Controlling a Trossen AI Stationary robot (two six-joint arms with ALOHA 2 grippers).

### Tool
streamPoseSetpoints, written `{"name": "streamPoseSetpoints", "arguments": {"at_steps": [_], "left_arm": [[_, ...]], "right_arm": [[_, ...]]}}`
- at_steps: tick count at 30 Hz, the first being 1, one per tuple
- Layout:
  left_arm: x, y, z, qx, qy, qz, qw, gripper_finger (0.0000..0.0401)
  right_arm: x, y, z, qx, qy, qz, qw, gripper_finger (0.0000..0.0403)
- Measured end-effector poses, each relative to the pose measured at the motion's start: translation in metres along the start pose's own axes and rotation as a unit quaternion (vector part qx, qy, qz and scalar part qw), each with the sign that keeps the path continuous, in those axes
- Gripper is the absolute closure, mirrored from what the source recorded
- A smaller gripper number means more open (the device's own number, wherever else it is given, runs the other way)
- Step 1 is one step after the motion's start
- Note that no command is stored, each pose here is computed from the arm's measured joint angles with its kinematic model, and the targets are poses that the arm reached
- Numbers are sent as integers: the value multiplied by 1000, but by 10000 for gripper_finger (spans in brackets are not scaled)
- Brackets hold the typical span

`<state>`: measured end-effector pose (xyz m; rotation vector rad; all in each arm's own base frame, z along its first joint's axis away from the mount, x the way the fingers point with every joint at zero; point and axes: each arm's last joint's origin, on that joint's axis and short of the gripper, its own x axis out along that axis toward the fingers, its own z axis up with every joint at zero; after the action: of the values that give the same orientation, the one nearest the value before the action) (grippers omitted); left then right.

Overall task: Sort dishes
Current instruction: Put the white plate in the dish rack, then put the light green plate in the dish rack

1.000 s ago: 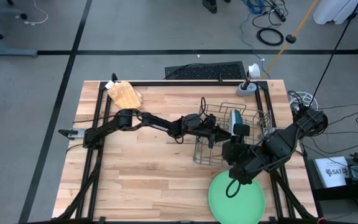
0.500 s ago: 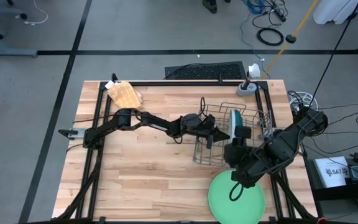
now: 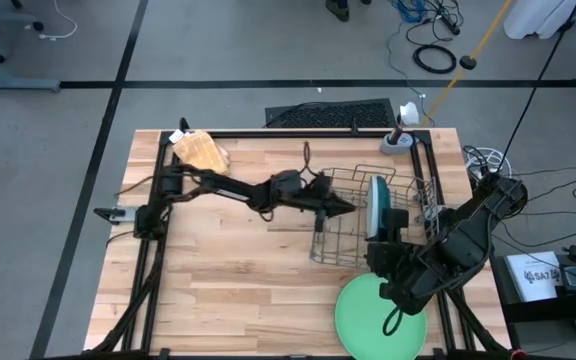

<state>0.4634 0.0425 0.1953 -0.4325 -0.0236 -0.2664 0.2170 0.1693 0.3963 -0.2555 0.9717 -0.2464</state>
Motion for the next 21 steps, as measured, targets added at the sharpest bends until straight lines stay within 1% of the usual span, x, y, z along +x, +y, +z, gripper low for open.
{"name": "streamPoseSetpoints", "arguments": {"at_steps": [2,4,6,9,11,13,16,17,18,21], "left_arm": [[-14,-10,3,23,20,21,999,398],[-25,-26,6,57,38,48,997,398],[-34,-49,11,102,56,61,991,399],[-39,-91,15,183,96,58,977,398],[-40,-119,8,239,123,49,962,391],[-39,-145,-5,293,143,37,945,382],[-35,-174,-25,372,155,29,915,362],[-31,-180,-30,388,156,23,908,352],[-27,-185,-36,394,160,18,905,341],[-9,-192,-52,395,178,4,901,297]], "right_arm": [[-1,0,0,-8,-4,-4,1000,248],[-1,0,0,-16,-5,-5,1000,248],[-2,-1,-1,-22,-7,-3,1000,248],[-8,-8,-2,-28,-18,-4,999,248],[-13,-14,-4,-27,-29,-7,999,248],[-18,-19,-5,-26,-41,-10,999,248],[-26,-28,-8,-24,-61,-16,998,248],[-28,-30,-8,-22,-68,-19,997,248],[-30,-32,-9,-21,-75,-22,997,248],[-34,-37,-9,-20,-92,-26,995,248]]}}
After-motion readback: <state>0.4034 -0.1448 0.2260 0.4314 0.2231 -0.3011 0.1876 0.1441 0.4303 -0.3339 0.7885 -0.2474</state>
